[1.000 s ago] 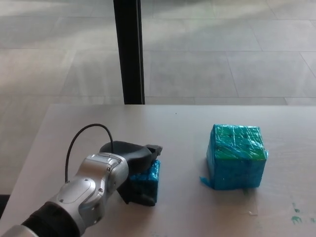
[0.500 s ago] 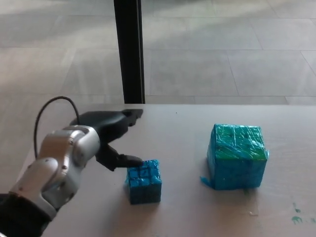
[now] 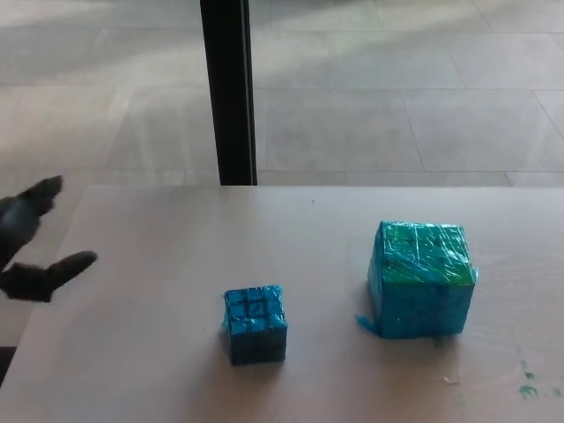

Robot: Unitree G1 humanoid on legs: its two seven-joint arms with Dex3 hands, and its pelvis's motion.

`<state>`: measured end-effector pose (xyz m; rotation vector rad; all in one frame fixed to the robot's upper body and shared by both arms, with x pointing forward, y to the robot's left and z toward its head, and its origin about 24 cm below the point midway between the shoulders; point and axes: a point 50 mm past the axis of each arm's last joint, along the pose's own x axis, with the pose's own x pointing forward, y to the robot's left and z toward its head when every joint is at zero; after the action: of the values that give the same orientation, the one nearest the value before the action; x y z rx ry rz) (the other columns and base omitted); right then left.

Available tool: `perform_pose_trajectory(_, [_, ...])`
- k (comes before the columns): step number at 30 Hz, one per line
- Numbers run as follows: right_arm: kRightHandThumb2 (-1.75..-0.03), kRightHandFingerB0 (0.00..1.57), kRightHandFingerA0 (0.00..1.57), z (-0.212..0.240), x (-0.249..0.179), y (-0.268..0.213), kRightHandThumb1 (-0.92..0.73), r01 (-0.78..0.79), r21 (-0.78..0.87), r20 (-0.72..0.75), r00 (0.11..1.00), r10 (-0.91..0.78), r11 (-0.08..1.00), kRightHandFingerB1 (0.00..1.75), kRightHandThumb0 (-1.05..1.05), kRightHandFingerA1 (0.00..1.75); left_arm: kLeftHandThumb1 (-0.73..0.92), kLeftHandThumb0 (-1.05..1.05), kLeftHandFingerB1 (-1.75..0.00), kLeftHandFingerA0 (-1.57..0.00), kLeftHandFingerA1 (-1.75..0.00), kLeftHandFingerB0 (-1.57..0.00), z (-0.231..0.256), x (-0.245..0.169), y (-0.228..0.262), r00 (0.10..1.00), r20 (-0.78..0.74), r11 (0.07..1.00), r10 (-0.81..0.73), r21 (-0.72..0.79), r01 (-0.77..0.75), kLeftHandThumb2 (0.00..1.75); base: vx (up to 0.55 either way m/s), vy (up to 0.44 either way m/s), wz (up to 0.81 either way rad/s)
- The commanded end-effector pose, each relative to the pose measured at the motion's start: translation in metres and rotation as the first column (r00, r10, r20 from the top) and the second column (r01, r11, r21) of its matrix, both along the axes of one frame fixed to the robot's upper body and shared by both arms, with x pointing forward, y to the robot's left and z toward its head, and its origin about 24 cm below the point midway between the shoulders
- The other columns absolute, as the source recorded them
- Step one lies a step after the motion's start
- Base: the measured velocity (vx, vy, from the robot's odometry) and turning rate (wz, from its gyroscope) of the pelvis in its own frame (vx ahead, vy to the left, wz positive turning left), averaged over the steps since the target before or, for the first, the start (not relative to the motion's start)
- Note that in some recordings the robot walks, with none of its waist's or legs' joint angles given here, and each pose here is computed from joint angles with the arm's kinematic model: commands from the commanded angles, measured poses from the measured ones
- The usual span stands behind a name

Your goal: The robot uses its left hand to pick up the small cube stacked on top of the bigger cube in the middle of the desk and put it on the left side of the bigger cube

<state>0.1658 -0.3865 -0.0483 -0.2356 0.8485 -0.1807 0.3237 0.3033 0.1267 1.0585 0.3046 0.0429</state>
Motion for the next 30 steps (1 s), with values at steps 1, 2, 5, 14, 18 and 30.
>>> perform_pose_trajectory(1, [-0.94,0.33,0.48,0.008,-0.005,-0.010,-0.57,0.003,-0.022,-0.012,1.000,-0.003,1.000,0.53,-0.58,0.68,0.64,-1.00,0.00,0.00,-0.12,0.00,-0.016,-0.037,0.061,0.979,0.057,0.980,0.195,-0.060,-0.192,1.03,0.00,0.000,0.00])
perform_pose_trajectory(2, [-0.94,0.34,0.49,0.007,-0.005,-0.011,-0.57,0.004,-0.023,-0.014,1.000,-0.005,1.000,0.54,-0.58,0.70,0.60,-0.98,0.00,0.00,-0.13,0.00,-0.020,-0.044,0.068,0.972,0.057,0.972,0.226,-0.083,-0.221,1.00,0.00,0.000,0.00])
perform_pose_trajectory(5, [-0.94,0.36,0.50,0.007,-0.006,-0.012,-0.57,0.022,-0.017,-0.017,1.000,-0.022,1.000,0.53,-0.57,0.69,0.63,-1.00,0.00,0.00,-0.11,0.00,-0.039,-0.070,0.096,0.935,0.005,0.927,0.355,-0.132,-0.351,1.03,0.00,0.000,0.00])
perform_pose_trajectory(14, [-0.95,0.32,0.47,0.006,-0.007,-0.011,-0.57,0.016,-0.008,-0.012,1.000,-0.016,1.000,0.54,-0.56,0.69,0.69,-1.02,0.00,0.00,-0.12,0.00,-0.106,-0.143,0.121,0.796,-0.164,0.716,0.583,-0.360,-0.598,1.02,0.00,0.000,0.00])
perform_pose_trajectory(18, [-0.62,0.39,0.48,0.007,-0.003,-0.009,-0.73,-0.006,-0.005,-0.007,1.000,0.006,1.000,0.41,-0.54,0.66,0.67,-0.99,0.00,0.00,-0.13,0.00,-0.131,-0.158,0.116,0.762,-0.221,0.605,0.608,-0.493,-0.625,0.99,0.00,0.000,0.00])
perform_pose_trajectory(30, [-0.94,0.34,0.48,0.008,-0.001,-0.009,-0.56,0.012,-0.005,0.000,1.000,-0.012,1.000,0.53,-0.57,0.68,0.80,-0.88,-0.36,0.00,-0.49,-0.09,-0.186,-0.203,0.098,0.631,-0.478,0.247,0.612,-0.642,-0.726,0.64,0.00,0.000,0.00])
